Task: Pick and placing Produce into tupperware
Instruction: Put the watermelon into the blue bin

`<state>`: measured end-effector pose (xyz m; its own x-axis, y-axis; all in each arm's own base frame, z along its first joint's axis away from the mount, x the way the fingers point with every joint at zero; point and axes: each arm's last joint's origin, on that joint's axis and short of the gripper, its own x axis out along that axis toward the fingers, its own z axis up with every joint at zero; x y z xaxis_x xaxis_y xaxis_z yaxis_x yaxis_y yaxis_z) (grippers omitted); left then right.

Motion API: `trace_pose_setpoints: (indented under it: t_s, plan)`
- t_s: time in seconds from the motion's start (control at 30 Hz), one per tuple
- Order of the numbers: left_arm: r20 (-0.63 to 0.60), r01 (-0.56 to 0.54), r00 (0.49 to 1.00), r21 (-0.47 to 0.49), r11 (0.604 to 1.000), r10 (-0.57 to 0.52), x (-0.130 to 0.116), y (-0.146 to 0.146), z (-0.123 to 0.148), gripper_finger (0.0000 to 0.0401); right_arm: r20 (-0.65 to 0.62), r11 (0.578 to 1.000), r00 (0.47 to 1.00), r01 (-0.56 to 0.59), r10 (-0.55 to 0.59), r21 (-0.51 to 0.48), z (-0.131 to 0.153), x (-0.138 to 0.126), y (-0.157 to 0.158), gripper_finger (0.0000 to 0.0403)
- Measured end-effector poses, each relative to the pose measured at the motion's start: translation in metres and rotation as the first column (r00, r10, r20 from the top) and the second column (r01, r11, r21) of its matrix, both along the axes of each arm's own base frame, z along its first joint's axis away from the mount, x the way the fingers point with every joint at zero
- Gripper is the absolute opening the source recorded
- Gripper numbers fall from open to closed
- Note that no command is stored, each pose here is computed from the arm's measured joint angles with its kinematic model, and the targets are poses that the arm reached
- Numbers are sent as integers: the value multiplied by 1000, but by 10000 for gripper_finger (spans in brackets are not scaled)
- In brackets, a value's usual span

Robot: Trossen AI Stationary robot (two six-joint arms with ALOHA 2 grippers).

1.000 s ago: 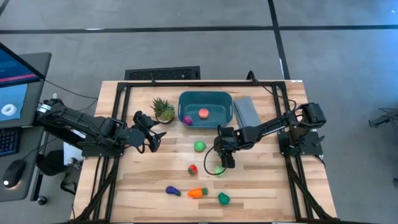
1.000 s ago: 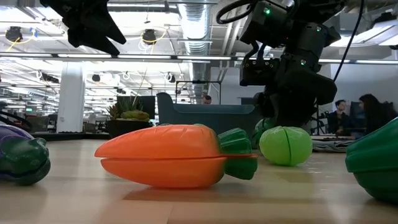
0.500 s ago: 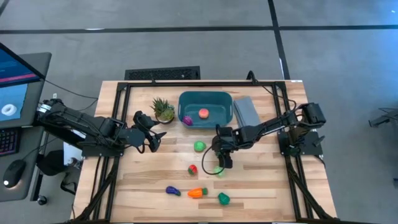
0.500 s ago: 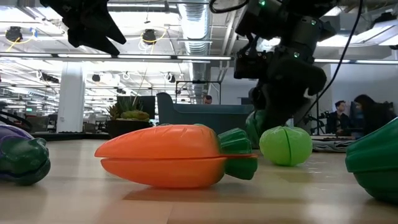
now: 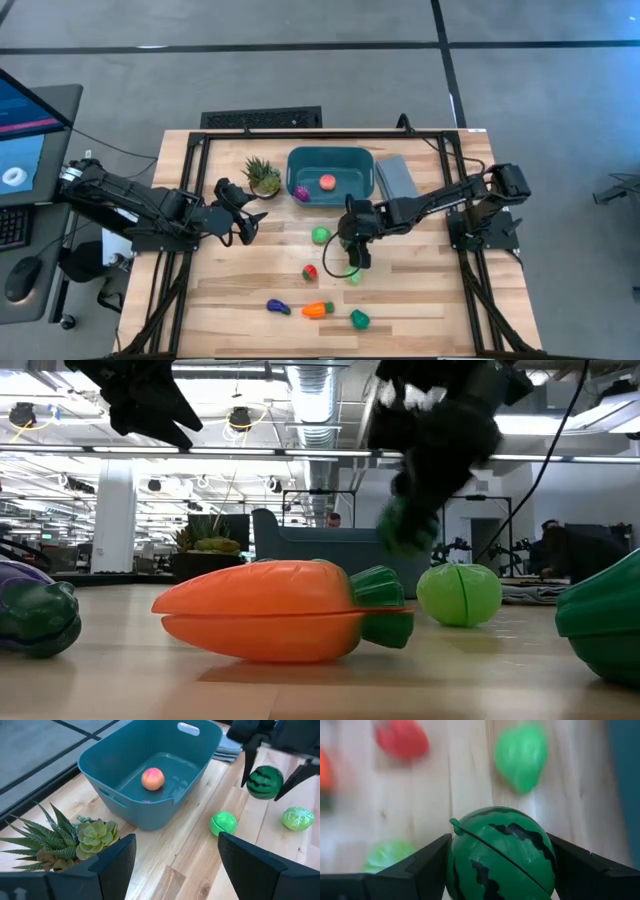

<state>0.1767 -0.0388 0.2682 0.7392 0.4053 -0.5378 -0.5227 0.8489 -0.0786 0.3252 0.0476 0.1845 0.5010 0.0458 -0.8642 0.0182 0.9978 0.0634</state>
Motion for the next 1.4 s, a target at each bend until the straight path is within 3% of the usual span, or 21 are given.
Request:
trace_pose_setpoints:
  t_s: [0.33,0.7,1.0,1.4]
  plan:
    - [4,-5,1000,5,1000,5,0,0,0,271,243,998,968,57,-63,32,57,-11,-20,311]
    - [8,-5,1000,4,1000,5,0,0,1,271,508,989,848,136,-150,66,113,-29,-47,311]
    - [9,-6,1000,4,1000,6,0,0,1,271,567,973,797,227,-208,37,129,-41,-70,311]
    - [10,-16,1000,13,1000,16,0,0,1,271,488,960,840,280,-237,-16,118,-45,-91,311]
